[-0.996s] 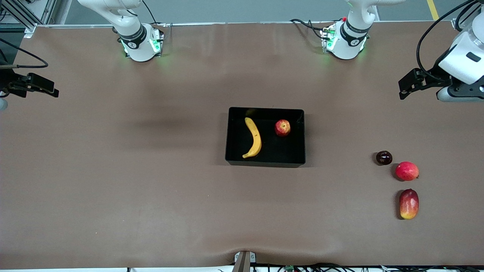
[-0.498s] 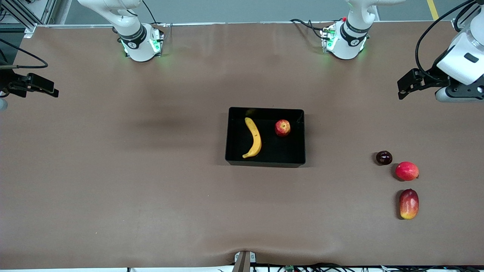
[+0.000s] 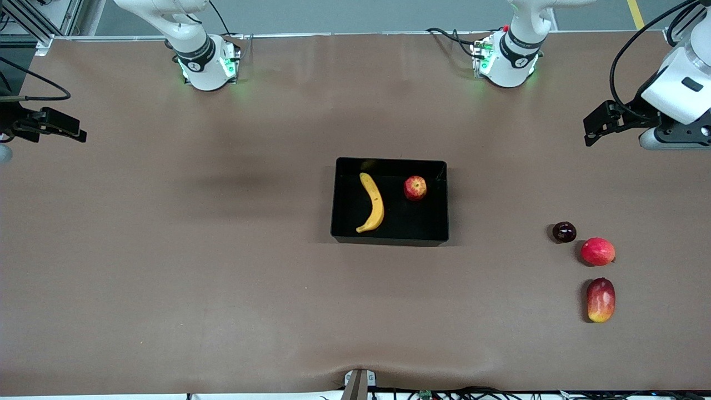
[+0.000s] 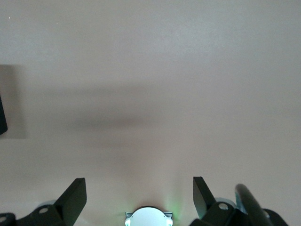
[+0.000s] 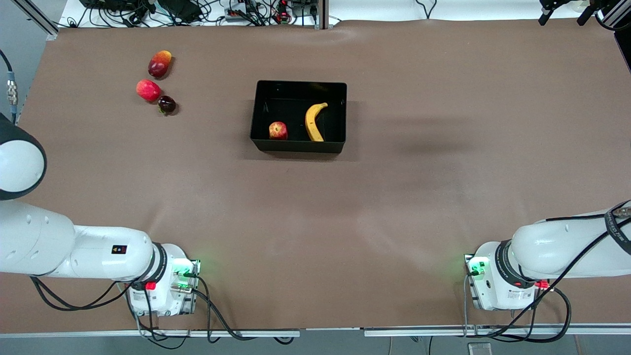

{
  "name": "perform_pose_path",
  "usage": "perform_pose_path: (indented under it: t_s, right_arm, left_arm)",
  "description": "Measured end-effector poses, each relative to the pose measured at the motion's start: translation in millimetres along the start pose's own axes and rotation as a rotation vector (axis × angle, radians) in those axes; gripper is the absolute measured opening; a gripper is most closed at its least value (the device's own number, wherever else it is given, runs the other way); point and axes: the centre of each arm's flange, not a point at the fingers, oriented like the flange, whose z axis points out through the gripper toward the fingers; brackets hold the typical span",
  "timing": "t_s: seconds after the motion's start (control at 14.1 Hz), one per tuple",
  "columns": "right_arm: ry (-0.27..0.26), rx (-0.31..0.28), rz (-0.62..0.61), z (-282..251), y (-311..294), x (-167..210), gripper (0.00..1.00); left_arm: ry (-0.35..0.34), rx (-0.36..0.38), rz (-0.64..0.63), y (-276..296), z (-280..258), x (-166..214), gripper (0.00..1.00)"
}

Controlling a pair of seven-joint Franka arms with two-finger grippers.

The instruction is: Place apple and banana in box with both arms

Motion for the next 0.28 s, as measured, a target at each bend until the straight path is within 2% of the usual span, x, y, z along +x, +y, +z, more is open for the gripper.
perform_pose_path:
  t_s: [0.28]
  right_arm:
    - [-0.002,0.0,0.0,0.6,0.0,0.0,1.0]
  left_arm:
    - [-0.001,0.0,0.002,1.2,0.7,0.3,1.0]
